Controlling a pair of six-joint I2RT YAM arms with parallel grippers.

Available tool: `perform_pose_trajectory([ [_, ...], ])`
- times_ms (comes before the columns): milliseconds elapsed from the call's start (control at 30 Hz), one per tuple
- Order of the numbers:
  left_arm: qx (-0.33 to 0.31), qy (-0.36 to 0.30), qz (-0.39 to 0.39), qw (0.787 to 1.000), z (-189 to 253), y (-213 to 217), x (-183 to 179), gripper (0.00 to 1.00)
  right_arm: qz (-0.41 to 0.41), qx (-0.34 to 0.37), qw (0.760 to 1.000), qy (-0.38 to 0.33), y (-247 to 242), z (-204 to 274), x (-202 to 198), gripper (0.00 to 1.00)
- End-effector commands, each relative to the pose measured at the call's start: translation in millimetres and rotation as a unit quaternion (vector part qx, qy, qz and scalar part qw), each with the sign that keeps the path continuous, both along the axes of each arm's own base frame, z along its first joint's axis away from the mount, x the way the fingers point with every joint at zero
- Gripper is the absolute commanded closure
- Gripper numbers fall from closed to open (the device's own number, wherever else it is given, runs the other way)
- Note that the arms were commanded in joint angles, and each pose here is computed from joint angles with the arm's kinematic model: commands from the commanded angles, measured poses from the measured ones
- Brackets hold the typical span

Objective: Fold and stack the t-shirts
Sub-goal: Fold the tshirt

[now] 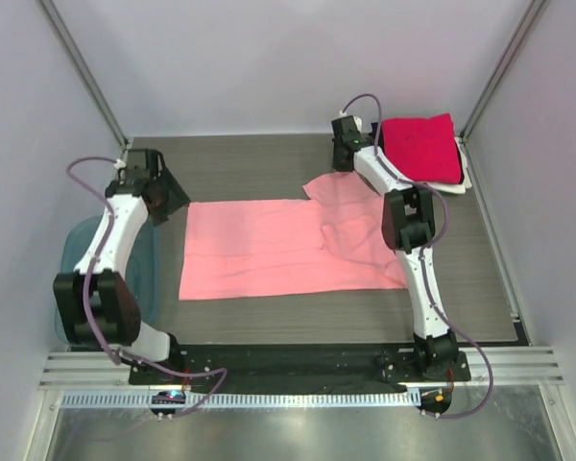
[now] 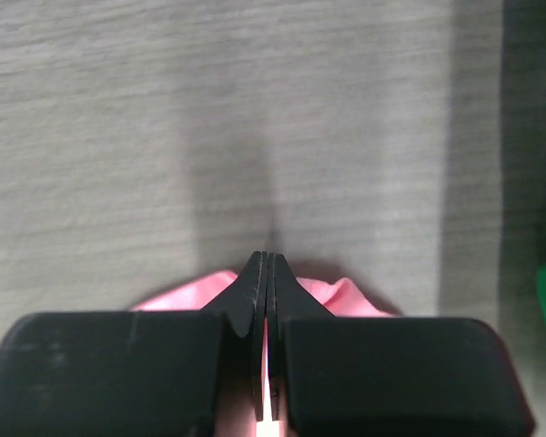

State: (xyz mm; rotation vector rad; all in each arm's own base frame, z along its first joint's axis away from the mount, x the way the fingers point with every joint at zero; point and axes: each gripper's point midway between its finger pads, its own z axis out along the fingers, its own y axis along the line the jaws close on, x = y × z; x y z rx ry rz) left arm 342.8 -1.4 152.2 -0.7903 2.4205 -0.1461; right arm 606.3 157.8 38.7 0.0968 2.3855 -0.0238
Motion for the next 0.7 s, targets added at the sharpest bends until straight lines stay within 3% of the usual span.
perform_pose_trajectory([
  [0,0.01,-0.033,0.017,0.999,8.4,9.3,60.3,0.37,0.0,0.039,0.998,-0.047,7.4,80.6,-9.6,0.99],
  [33,0.012,-0.042,0.019,0.999,14.7,10.5,79.1,0.38,0.0,0.042,0.998,-0.043,6.3,82.0,-13.8,0.99],
  [100,0.017,0.001,0.017,1.0,-19.7,13.3,97.4,0.39,0.003,0.051,0.998,-0.029,9.0,77.6,-25.6,0.99],
  [133,0.019,-0.008,0.016,1.0,-13.5,14.4,113.8,0.4,0.005,0.057,0.998,-0.035,10.2,88.6,-29.9,0.99],
  [167,0.019,0.023,0.014,0.999,-41.2,14.0,120.8,0.41,0.006,0.06,0.998,-0.036,11.7,92.4,-33.5,0.99],
  [267,0.018,0.033,0.009,0.999,-52.0,14.9,144.8,0.43,0.014,0.065,0.997,-0.034,14.8,97.2,-48.2,0.99],
  [400,0.014,0.075,0.013,0.997,-92.1,14.7,156.6,0.46,0.018,0.066,0.997,-0.02,11.9,92.0,-66.6,0.99],
  [667,0.009,0.099,0.019,0.995,-115.3,12.3,150.7,0.48,0.018,0.07,0.997,-0.012,8.1,86.4,-83.8,0.99],
])
